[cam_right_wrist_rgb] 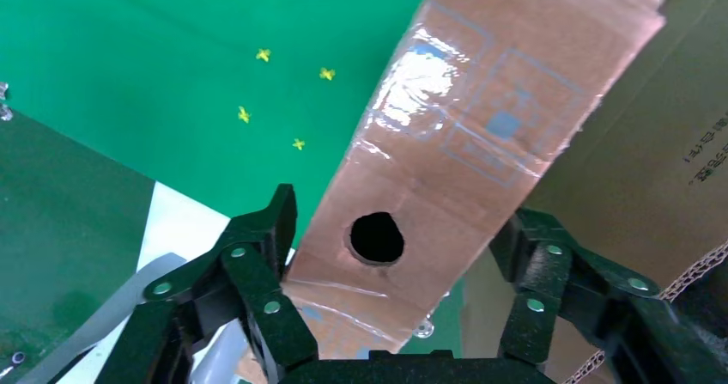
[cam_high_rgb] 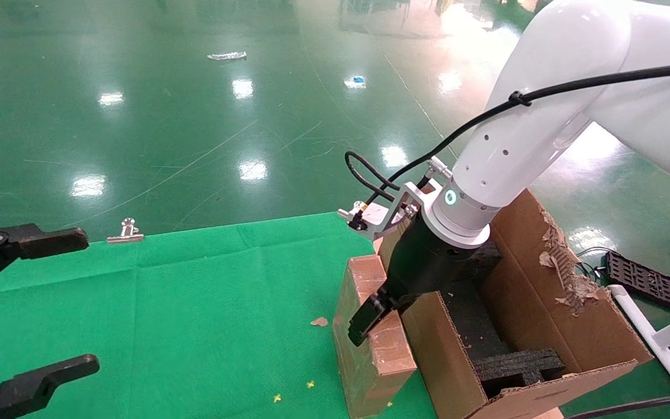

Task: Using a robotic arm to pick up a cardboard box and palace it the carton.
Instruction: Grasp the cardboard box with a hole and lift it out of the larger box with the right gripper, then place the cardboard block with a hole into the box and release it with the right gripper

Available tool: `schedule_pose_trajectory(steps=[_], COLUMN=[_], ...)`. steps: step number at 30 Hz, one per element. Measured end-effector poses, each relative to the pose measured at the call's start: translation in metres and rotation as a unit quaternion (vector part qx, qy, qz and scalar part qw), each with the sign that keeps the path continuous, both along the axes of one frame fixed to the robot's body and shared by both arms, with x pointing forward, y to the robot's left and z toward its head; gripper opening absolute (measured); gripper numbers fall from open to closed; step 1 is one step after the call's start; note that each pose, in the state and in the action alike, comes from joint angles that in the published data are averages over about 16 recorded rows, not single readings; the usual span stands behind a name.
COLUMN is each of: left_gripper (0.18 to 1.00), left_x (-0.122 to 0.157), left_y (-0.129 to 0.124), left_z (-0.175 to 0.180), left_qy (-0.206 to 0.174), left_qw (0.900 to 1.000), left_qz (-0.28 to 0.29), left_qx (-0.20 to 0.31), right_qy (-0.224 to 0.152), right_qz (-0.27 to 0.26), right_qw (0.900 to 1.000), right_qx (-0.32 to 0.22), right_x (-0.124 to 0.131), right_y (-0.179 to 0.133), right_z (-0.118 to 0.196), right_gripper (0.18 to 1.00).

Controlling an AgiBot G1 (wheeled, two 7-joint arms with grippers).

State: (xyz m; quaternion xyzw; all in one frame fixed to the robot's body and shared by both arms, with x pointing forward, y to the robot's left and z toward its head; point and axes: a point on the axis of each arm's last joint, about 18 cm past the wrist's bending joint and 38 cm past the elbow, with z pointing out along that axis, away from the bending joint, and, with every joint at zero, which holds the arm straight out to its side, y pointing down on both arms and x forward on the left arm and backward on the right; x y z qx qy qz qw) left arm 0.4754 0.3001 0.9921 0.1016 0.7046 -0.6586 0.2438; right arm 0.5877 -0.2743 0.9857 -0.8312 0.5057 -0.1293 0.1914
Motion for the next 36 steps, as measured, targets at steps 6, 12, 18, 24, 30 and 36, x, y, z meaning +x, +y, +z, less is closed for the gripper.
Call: schedule_pose_trajectory(steps=[6, 12, 18, 24, 30, 36], left_gripper=[0.931, 0.847, 0.727, 0.581, 0.443, 0.332], left_x=[0.000, 0.000, 0.000, 0.000, 0.000, 0.000], left_y=[0.000, 0.000, 0.000, 0.000, 0.000, 0.000], left_z=[0.000, 0.000, 0.000, 0.000, 0.000, 0.000], left_qy=[0.000, 0.000, 0.000, 0.000, 0.000, 0.000], left_qw=[1.0000, 1.0000, 1.0000, 1.0000, 1.0000, 1.0000], left_qz=[0.000, 0.000, 0.000, 0.000, 0.000, 0.000], left_qx=[0.000, 0.000, 0.000, 0.000, 0.000, 0.000], right_qy=[0.001, -0.008, -0.054, -0.151, -0.259, -0.314], right_qz=[-0.001, 0.004, 0.029, 0.061, 0.058, 0.006], right_qw=[1.000, 1.000, 0.998, 0.986, 0.963, 0.949], right_qx=[-0.002, 0.002, 0.019, 0.045, 0.049, 0.030], right_x=[-0.001, -0.002, -0.005, -0.015, -0.033, -0.051], right_y=[-0.001, -0.002, -0.009, -0.031, -0.074, -0.132], right_z=[-0.002, 0.001, 0.024, 0.075, 0.133, 0.164], right_gripper=[0.768, 0.632, 0.483, 0.391, 0.349, 0.339])
